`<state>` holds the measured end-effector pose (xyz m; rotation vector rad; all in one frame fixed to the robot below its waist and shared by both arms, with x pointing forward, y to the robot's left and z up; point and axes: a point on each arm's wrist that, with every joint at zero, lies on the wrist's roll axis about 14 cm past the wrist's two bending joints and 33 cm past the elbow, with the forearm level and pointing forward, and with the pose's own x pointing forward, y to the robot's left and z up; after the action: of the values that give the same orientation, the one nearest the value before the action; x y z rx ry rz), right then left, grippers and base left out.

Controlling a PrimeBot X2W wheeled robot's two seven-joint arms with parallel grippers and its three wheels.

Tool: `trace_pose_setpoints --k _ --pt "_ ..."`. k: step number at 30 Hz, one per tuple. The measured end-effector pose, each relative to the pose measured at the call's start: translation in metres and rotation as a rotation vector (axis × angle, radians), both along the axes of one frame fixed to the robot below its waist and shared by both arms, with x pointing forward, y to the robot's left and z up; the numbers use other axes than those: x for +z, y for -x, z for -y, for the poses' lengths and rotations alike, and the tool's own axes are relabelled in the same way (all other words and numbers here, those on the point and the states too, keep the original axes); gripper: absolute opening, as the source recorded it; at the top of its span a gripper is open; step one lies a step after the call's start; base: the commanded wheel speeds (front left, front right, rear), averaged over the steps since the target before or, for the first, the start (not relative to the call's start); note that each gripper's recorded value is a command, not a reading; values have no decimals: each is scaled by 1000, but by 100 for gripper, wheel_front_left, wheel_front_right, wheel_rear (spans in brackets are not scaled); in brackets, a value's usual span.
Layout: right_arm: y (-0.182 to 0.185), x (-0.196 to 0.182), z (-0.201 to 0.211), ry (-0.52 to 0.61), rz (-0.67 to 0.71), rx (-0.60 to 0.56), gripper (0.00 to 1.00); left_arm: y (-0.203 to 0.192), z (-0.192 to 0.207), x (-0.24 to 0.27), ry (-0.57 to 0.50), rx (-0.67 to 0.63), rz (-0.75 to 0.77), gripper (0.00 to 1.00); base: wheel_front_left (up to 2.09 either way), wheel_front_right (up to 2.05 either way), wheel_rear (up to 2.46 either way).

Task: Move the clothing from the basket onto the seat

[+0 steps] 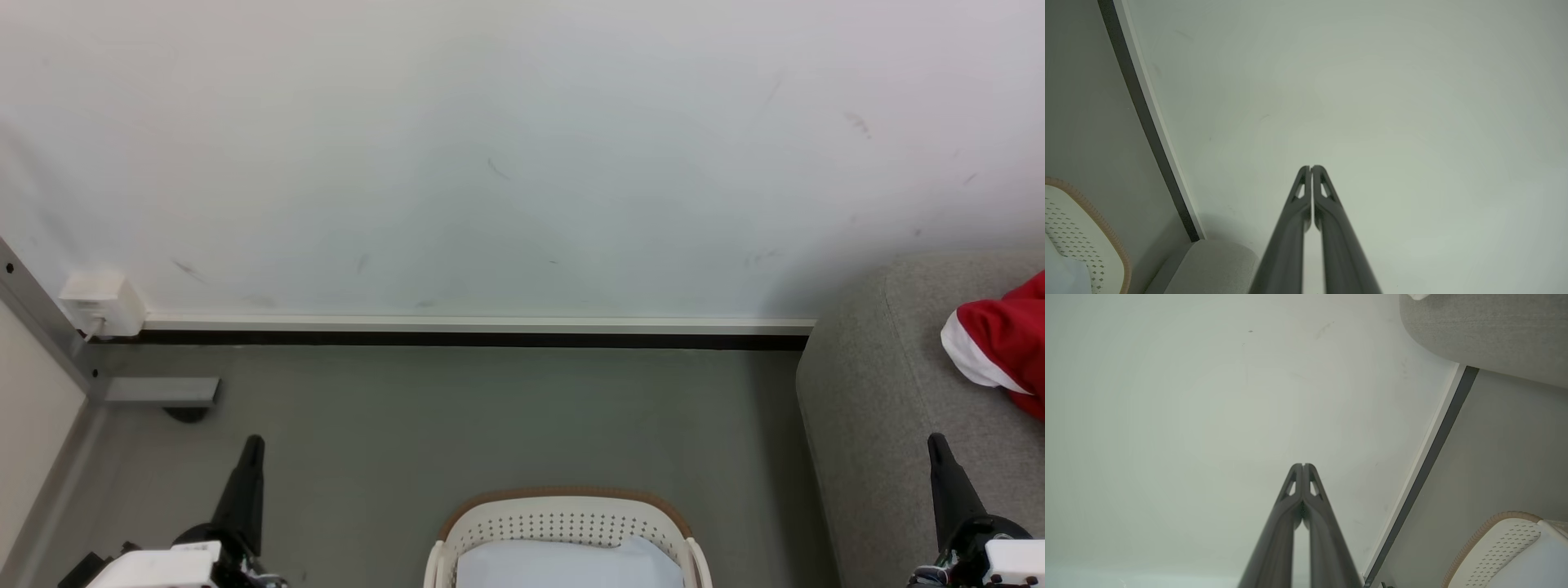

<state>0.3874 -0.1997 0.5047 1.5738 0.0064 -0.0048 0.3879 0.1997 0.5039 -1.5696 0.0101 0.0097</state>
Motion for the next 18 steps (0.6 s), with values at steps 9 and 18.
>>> trace_pose_setpoints --k 9,18 --pt "0 0 0 0 0 0 0 0 0 0 0 0 0 0 0 0 0" --pt "0 0 0 0 0 0 0 0 0 0 0 0 0 0 0 0 0"
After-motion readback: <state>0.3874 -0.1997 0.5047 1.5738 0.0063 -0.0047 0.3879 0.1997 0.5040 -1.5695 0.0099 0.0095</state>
